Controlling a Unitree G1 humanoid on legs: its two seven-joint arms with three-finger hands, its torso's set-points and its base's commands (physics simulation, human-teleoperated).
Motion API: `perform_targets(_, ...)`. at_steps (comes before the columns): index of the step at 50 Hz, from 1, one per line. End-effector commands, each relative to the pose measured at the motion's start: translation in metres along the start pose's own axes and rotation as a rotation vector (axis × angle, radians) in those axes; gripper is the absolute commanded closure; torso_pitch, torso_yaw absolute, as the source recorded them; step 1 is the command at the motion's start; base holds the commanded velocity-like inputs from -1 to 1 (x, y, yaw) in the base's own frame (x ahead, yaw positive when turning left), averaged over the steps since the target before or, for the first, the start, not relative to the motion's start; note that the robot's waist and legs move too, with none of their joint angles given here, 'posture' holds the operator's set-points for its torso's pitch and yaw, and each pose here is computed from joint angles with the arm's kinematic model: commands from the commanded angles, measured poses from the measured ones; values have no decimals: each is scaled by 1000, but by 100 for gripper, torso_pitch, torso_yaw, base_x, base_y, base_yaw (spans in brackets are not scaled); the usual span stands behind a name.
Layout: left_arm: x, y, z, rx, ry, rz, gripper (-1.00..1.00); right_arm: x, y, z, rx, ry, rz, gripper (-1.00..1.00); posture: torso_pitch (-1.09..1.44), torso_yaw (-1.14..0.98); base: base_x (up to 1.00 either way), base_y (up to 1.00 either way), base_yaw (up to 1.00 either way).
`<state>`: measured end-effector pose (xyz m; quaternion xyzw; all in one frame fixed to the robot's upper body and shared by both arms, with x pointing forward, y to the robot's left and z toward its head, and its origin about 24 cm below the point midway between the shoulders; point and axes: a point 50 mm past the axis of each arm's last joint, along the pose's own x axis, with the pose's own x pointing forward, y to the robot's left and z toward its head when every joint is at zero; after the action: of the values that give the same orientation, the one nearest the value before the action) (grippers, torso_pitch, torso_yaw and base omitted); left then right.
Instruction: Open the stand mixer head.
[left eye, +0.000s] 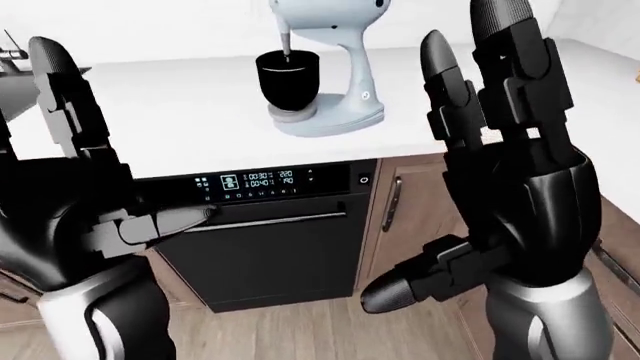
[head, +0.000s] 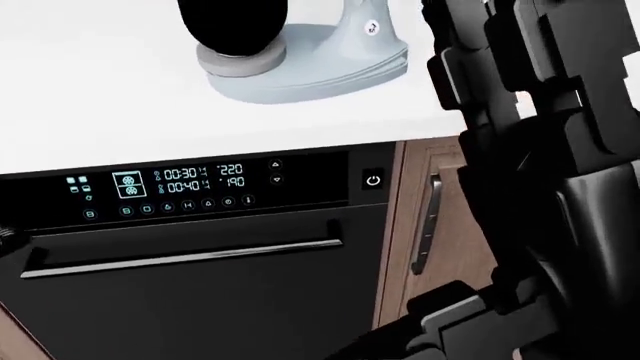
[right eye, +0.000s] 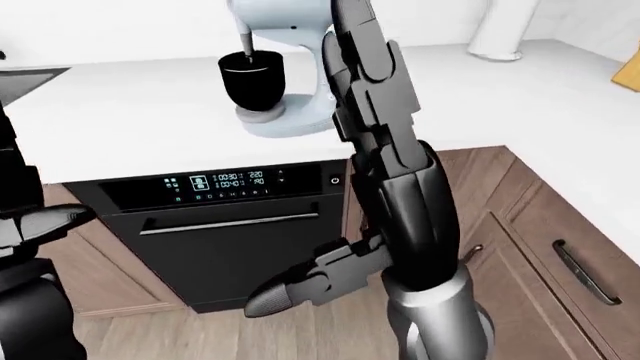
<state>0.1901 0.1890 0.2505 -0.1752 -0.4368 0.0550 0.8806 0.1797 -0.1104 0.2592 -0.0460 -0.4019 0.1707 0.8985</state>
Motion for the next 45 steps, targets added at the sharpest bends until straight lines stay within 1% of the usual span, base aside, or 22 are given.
perform_targets(1, 2, -4, 8, -12, -49, -23, -100, 1, -1, 6, -26, -38, -11, -100, 0, 0, 23, 0, 0)
perform_targets(2, 2, -4, 8, -12, -49, -21, -100, 1, 0, 6, -32, -37, -10, -100, 0, 0, 0, 0, 0)
perform_targets(4, 2, -4, 8, -10, -50, -20, -100, 1, 0, 7, -4, -41, 1, -100, 0, 0, 0, 0, 0)
perform_targets(5, 2, -4, 9, -10, -51, -19, -100, 1, 0, 10, 17, -66, 3, -100, 0, 0, 30, 0, 0)
perform_targets(8, 2, -4, 8, -11, -50, -20, -100, 1, 0, 7, -16, -40, -10, -100, 0, 0, 81, -2, 0)
perform_targets(12, 2, -4, 8, -9, -52, -20, -100, 1, 0, 8, -10, -43, -13, -100, 0, 0, 0, 0, 0)
perform_targets(14, 2, -4, 8, -9, -51, -20, -100, 0, 1, 9, 24, -56, 5, -100, 0, 0, 34, 0, 0)
perform_targets(16, 2, -4, 9, -9, -51, -20, -100, 0, 0, 9, -1, -52, -8, -100, 0, 0, 100, 0, 0)
perform_targets(17, 2, -4, 9, -9, -52, -19, -100, 1, 0, 7, -12, -35, -15, -100, 0, 0, 39, 0, 0)
perform_targets(19, 2, -4, 9, -8, -52, -20, -100, 0, 0, 7, -15, -39, -14, -100, 0, 0, 0, 0, 0)
perform_targets(20, 2, -4, 9, -9, -52, -20, -100, 0, 0, 7, -13, -39, -11, -100, 0, 0, 0, 0, 0)
perform_targets(22, 2, -4, 9, -9, -53, -20, -100, -1, 1, 8, 25, -52, 2, -100, 0, 0, 0, 0, 0)
perform_targets(24, 2, -5, 10, -10, -53, -20, -100, 0, 0, 8, 18, -49, -2, -100, 0, 0, 100, 0, 0)
perform_targets(26, 2, -5, 10, -10, -54, -21, -100, 0, 0, 7, -10, -33, -11, -100, 0, 0, 60, 0, 0)
perform_targets(28, 2, -4, 10, -8, -56, -19, -100, 1, 1, 8, -8, -37, -9, -100, 0, 0, 0, 0, 0)
perform_targets(31, 3, -3, 10, -9, -57, -17, -100, 1, 1, 9, 35, -55, 4, -100, 0, 0, 5, 0, 0)
perform_targets(33, 3, -4, 10, -10, -58, -19, -100, 2, 1, 10, 25, -61, 2, -100, 0, 0, 92, 0, 0)
perform_targets(34, 3, -4, 10, -10, -58, -20, -100, 2, 0, 9, 7, -48, -10, -100, 0, 0, 92, 0, 0)
perform_targets(38, 3, -3, 11, -10, -63, -15, -100, 2, 1, 9, 11, -51, -6, -100, 0, 0, 0, 0, 0)
perform_targets(41, 3, -2, 14, -24, -77, 3, -100, 2, 1, 9, 11, -51, -5, -100, 0, 0, 0, 0, 0)
perform_targets(42, 3, -2, 12, -9, -72, -3, -100, 2, 1, 9, 10, -49, -4, -100, 0, 0, 0, 0, 0)
perform_targets(45, 4, -1, 11, -7, -66, 3, -100, 2, 1, 9, 14, -49, -4, -100, -1, 0, 0, 0, 0)
